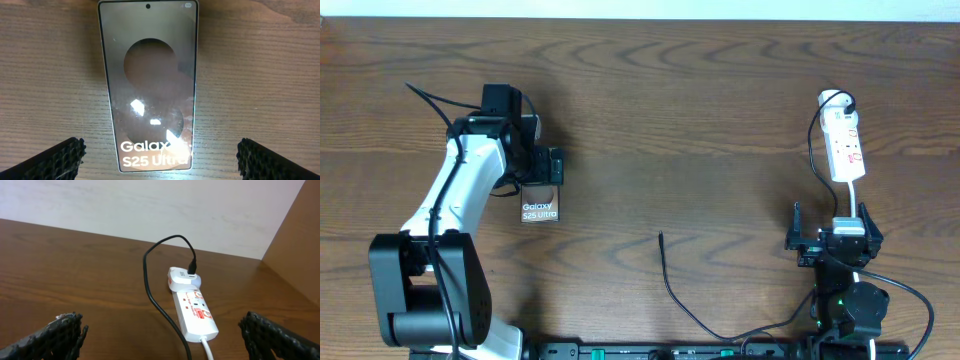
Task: Plug charger to phone and switch on socket
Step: 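Move the left gripper over the phone lying on the table, then lower the left gripper and straddle the phone's long edges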
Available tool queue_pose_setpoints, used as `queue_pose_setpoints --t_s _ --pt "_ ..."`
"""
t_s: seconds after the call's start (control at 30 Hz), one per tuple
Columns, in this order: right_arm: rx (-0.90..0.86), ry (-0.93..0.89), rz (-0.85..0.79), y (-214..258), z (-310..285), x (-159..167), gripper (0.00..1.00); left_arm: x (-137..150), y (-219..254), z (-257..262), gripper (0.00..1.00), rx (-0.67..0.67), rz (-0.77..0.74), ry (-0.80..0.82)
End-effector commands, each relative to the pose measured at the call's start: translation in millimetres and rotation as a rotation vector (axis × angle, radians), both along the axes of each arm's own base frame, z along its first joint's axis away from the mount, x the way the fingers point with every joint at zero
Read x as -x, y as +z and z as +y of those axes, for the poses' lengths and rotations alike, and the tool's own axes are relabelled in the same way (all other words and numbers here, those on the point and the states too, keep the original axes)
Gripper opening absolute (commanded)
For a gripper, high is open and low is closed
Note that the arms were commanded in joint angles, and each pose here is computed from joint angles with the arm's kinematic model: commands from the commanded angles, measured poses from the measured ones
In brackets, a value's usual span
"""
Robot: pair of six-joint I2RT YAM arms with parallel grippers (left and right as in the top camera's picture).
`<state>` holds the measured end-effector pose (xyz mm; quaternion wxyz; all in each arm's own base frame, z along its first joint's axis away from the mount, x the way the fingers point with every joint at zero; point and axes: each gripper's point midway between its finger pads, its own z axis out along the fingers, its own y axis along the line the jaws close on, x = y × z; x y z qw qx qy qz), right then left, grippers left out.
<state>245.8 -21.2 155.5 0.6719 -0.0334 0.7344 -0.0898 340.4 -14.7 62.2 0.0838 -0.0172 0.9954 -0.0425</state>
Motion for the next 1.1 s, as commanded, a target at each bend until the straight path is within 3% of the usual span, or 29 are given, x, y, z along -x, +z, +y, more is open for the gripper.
queue_pose_setpoints --t_s 0.0,0.53,1.07 --pt "0.011 -0.006 0.002 -0.6 -0.8 0.3 0.99 2.1 -2.4 -2.3 0.99 0.008 0.009 -0.006" --pt "0.011 -0.006 0.002 -0.6 -0.8 0.3 0.99 11.6 -36.5 -2.2 0.99 0.008 0.123 -0.006" --pt "0.011 -0.006 0.002 -0.6 -0.8 0.3 0.99 2.8 -53.1 -2.2 0.99 0.008 0.121 -0.006"
